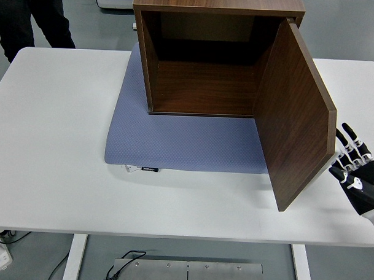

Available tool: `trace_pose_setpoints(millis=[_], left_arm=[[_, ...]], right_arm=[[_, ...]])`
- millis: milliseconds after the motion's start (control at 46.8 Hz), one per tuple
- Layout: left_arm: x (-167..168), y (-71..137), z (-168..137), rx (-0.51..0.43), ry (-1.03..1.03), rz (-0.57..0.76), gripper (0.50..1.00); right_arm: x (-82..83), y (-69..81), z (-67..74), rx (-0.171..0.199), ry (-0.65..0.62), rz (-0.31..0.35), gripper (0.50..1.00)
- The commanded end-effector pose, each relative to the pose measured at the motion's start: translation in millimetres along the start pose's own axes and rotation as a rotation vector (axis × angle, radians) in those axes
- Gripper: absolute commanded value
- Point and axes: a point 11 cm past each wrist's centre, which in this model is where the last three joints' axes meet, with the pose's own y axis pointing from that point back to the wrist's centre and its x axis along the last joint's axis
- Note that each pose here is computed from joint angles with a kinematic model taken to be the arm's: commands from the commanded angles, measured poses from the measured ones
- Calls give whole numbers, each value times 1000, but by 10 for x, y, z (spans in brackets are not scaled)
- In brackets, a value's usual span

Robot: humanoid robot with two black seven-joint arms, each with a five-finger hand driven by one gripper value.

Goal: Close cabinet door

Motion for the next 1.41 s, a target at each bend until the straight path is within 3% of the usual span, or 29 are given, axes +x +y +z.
trace_pose_setpoints(millis=[0,748,1389], left_arm=[[-1,0,0,0,0,-1,1000],[-6,0,0,0,0,-2,1000],[-1,0,0,0,0,-1,1000]], right_arm=[[-50,-5,48,-14,0,-17,1000],[-468,-37,409,-121,-10,-178,1000],[-928,-385,553,-131,-42,-348,1000]])
